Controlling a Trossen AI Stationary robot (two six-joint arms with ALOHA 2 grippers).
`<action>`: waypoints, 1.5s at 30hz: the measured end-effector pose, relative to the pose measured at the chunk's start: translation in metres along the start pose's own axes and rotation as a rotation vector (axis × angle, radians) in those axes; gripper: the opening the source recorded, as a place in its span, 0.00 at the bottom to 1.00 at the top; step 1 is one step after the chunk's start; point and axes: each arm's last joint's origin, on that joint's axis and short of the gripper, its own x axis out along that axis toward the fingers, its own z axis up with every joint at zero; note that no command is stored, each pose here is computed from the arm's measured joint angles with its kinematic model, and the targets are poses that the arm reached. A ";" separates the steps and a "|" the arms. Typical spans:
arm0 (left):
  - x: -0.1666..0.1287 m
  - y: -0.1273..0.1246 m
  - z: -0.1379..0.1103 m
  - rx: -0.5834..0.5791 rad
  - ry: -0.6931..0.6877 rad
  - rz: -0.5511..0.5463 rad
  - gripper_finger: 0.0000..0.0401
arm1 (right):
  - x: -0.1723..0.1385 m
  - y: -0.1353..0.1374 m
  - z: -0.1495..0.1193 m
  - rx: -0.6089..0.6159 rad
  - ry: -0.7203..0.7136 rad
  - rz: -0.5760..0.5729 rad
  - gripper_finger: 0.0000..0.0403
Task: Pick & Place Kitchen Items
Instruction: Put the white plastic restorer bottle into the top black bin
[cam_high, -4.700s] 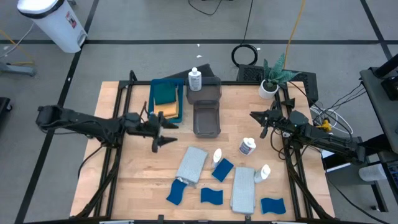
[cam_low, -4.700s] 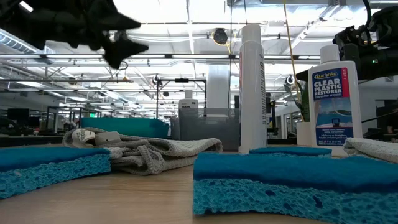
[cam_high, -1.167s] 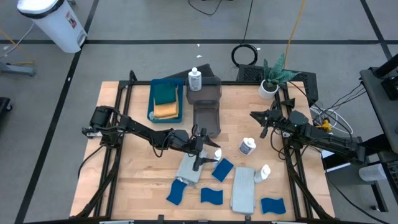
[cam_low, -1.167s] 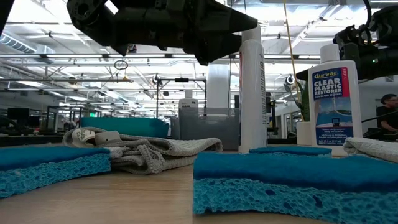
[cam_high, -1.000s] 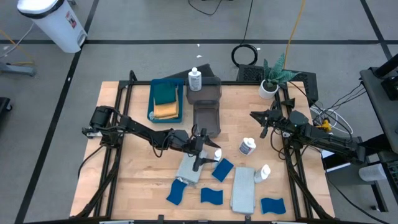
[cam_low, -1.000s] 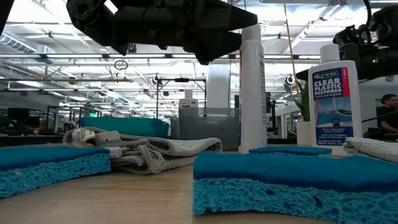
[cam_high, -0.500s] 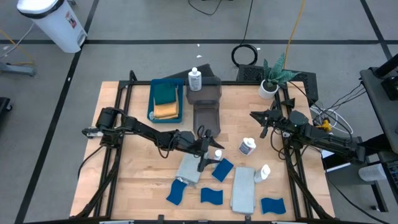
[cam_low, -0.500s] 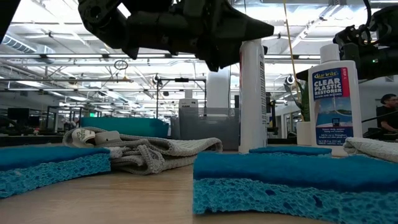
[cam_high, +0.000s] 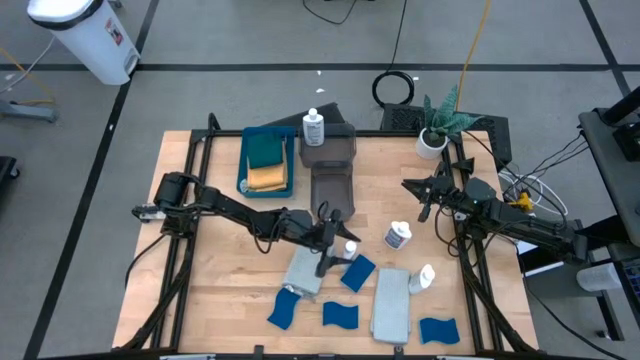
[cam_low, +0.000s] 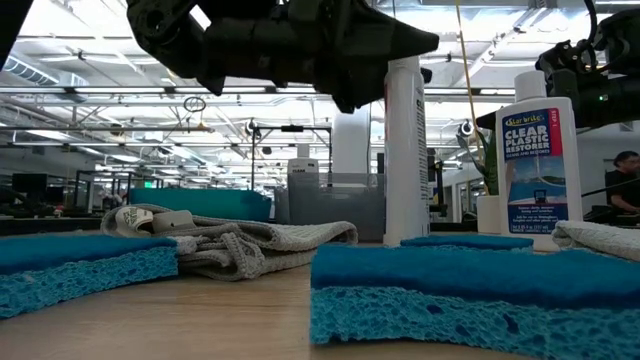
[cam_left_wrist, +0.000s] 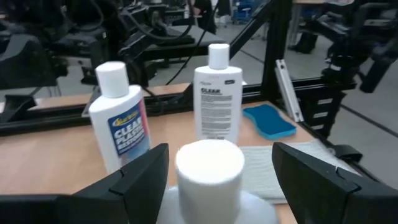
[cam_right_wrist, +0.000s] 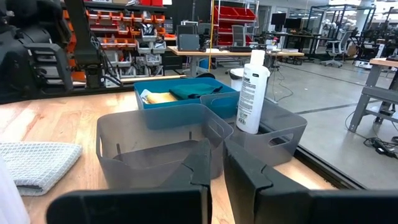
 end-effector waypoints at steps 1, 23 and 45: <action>0.000 0.000 0.001 0.003 -0.007 -0.005 0.72 | 0.000 0.000 0.000 0.000 0.000 0.000 0.05; 0.000 0.000 0.001 0.004 -0.015 -0.009 0.72 | 0.000 0.000 0.000 0.000 0.001 0.000 0.05; 0.000 0.000 0.002 0.030 -0.016 -0.009 0.35 | 0.000 0.000 0.000 0.000 0.001 0.000 0.05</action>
